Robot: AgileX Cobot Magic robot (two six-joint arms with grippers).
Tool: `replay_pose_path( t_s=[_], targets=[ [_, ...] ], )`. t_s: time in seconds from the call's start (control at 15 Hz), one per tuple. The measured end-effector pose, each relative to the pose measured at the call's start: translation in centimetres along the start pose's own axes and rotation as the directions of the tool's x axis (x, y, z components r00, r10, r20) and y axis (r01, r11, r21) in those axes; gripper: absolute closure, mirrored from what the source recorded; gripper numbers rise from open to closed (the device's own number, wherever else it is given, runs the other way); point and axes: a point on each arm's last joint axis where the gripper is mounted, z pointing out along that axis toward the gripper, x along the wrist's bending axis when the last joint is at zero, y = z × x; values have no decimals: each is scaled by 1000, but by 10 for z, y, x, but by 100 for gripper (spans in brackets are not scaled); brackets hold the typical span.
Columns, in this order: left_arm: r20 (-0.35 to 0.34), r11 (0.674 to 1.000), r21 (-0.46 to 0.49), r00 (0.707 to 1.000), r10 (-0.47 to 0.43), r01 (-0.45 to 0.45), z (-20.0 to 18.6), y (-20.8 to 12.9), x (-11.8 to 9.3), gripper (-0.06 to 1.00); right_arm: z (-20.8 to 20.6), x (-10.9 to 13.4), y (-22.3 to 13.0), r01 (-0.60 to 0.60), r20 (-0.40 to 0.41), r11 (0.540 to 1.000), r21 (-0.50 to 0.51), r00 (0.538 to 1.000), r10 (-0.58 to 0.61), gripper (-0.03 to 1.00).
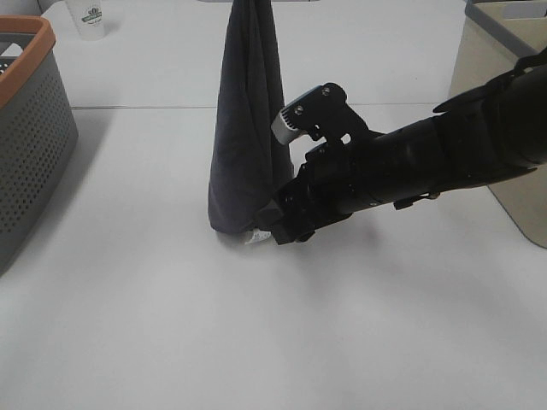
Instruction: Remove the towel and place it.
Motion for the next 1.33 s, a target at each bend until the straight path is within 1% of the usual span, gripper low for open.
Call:
replay_pose_path(
  t_s=[0.2,0.33,0.47,0.53,0.67,0.73,0.87,1.13,1.33],
  targets=[
    [1,1000,0,1000,-1,1,0,0,0,94,1,0,7,14,-22,1000,-27,1000,-15,32],
    [0,1000,0,1000,1,-1,0,0,0,94,1,6,9,15,-83,998,-55,996,-20,33],
    [-2,1000,-1,1000,3,-3,0,0,0,94,0,15,12,12,-176,996,-89,984,-28,36],
    [-2,1000,-1,1000,4,-4,0,0,0,94,0,16,12,11,-194,995,-97,981,-29,37],
    [-4,1000,-3,1000,7,-7,0,0,0,94,4,17,9,-5,-210,996,-88,978,-14,37],
    [-4,1000,-3,1000,6,-6,0,0,0,94,9,16,6,-30,-211,996,-80,977,13,37],
    [-4,1000,-3,1000,6,-6,0,0,0,94,18,15,-1,-30,-213,998,-60,977,16,37],
    [-4,1000,-3,1000,6,-6,0,0,0,94,21,15,-2,-21,-213,998,-55,977,9,46],
    [-3,1000,-3,1000,6,-6,0,0,0,94,21,12,5,-15,-204,997,-77,979,-1,48]
  ],
)
